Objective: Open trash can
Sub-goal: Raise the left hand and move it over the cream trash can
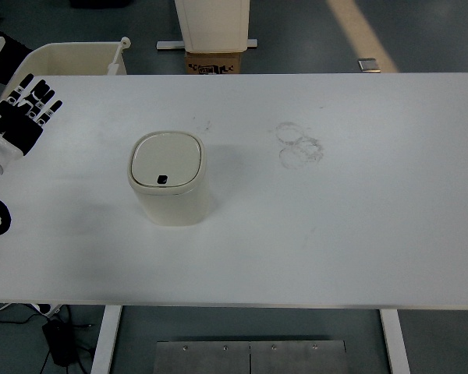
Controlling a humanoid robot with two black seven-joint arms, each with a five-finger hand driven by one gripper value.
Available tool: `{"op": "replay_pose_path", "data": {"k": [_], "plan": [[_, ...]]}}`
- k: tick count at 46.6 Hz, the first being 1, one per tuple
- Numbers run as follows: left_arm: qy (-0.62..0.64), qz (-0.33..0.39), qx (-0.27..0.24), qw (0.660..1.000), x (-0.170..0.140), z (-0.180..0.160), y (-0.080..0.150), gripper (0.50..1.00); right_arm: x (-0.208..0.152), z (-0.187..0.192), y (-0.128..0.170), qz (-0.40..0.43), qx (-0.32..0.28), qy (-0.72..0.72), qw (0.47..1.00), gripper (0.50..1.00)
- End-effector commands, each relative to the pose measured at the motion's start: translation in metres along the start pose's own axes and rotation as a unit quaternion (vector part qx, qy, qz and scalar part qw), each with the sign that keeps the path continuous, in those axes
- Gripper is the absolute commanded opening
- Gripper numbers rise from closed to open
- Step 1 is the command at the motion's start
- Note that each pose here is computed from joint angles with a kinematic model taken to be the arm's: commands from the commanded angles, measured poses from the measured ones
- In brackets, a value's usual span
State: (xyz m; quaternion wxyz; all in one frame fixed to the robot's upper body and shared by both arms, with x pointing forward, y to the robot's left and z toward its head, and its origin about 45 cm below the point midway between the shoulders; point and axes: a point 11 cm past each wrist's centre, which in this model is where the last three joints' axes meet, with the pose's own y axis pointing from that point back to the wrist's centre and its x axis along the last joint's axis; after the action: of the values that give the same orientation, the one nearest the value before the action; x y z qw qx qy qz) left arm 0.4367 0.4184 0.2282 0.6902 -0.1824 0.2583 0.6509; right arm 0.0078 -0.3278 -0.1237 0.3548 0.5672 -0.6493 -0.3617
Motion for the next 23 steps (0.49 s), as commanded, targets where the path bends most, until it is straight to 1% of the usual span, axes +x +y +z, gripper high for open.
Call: {"op": "replay_pose_path", "data": {"k": [1,7,12,15,23], "plan": [[-0.008,0.004,0.018,1.0,-0.009,0.002,0.0,1.0,0.0,0.0,0.0,0.0,0.0,0.0,1.0,0.991],[-0.021,-0.001,0.039,0.999,-0.028,0.011,0.0,1.0,0.0,0.0,0.0,0.0,0.0,-0.001,1.0,0.991],[-0.037,-0.013,0.04,0.998,-0.04,0.026,0.003,1.0,0.0,0.0,0.0,0.0,0.0,-0.001,1.0,0.991],[-0.047,-0.019,0.041,0.998,-0.045,0.035,0.002,1.0,0.0,0.0,0.0,0.0,0.0,-0.001,1.0,0.991],[-0.087,-0.03,0.064,0.994,-0.058,0.046,-0.001,1.0,0.0,-0.001,0.0,0.0,0.001,0.0,1.0,0.991]]}}
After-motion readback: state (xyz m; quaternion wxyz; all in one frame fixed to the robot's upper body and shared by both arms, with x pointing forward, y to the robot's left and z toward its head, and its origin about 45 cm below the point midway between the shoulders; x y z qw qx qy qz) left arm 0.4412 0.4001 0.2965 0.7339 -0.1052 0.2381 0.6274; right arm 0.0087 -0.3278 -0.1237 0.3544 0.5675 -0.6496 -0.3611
